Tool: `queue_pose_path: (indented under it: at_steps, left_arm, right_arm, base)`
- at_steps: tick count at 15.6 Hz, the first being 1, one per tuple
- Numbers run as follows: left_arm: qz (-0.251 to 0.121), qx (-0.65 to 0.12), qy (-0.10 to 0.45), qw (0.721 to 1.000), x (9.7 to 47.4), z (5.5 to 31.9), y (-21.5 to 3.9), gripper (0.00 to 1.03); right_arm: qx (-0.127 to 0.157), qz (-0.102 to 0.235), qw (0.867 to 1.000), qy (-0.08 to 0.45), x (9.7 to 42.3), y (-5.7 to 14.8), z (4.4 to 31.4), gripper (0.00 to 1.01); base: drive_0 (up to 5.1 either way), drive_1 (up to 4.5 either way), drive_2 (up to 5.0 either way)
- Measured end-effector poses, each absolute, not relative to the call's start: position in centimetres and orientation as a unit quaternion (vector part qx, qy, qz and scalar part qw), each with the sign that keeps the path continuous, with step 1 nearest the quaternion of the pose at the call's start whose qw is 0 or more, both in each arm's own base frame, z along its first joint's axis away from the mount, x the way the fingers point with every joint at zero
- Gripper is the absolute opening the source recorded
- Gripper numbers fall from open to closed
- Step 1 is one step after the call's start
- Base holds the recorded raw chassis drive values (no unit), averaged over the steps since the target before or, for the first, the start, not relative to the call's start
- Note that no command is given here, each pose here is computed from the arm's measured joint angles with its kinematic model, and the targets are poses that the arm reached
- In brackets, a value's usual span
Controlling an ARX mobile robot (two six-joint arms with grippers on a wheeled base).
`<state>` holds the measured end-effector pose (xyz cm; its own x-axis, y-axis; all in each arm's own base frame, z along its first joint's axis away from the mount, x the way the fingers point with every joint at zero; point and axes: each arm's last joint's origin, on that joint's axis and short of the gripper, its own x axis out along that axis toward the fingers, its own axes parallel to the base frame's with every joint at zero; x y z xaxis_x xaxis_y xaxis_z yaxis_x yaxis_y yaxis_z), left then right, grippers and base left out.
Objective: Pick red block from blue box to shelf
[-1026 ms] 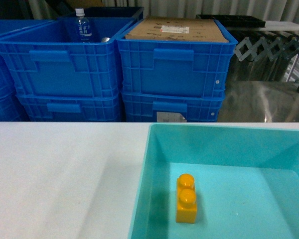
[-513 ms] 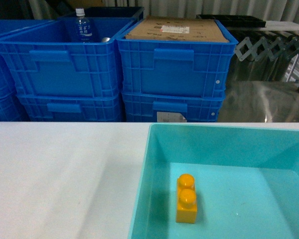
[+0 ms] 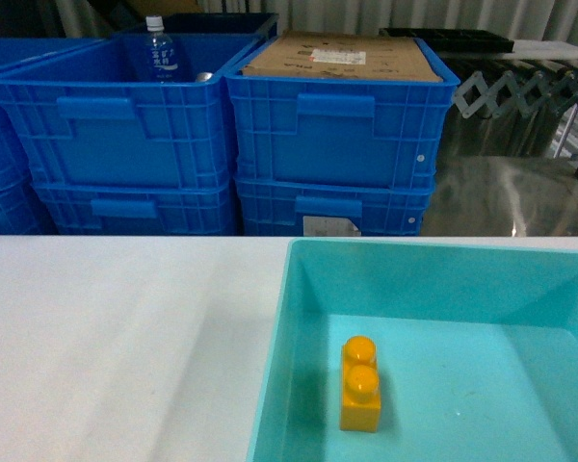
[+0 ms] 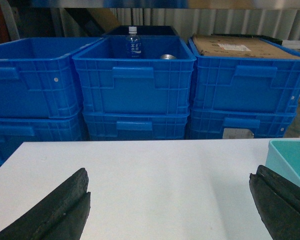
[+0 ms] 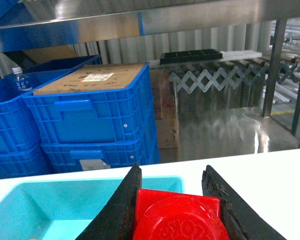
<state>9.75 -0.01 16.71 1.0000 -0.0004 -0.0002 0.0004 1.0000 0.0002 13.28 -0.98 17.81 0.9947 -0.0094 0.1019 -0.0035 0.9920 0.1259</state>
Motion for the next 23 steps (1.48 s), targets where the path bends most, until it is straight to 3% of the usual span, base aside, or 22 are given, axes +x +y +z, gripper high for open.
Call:
queue_pose_path:
  at_steps: [7, 12, 23]
  left_arm:
    - [0.000, 0.000, 0.000, 1.000, 9.7, 16.7, 0.0, 0.98]
    - [0.000, 0.000, 0.000, 1.000, 9.7, 16.7, 0.0, 0.98]
    - [0.000, 0.000, 0.000, 1.000, 9.7, 16.7, 0.0, 0.98]
  right_arm:
    - [0.031, -0.002, 0.998, -0.051, 13.3, 0.4, 17.8, 0.29]
    - [0.051, 0.015, 0.996, 0.069, 13.7, -0.1, 15.4, 0.29]
    - [0.048, 0.023, 0.996, 0.065, 12.7, 0.1, 15.8, 0.29]
  base:
    - [0.0, 0.00, 0.0]
    - [0.0, 0.00, 0.0]
    - [0.0, 0.00, 0.0]
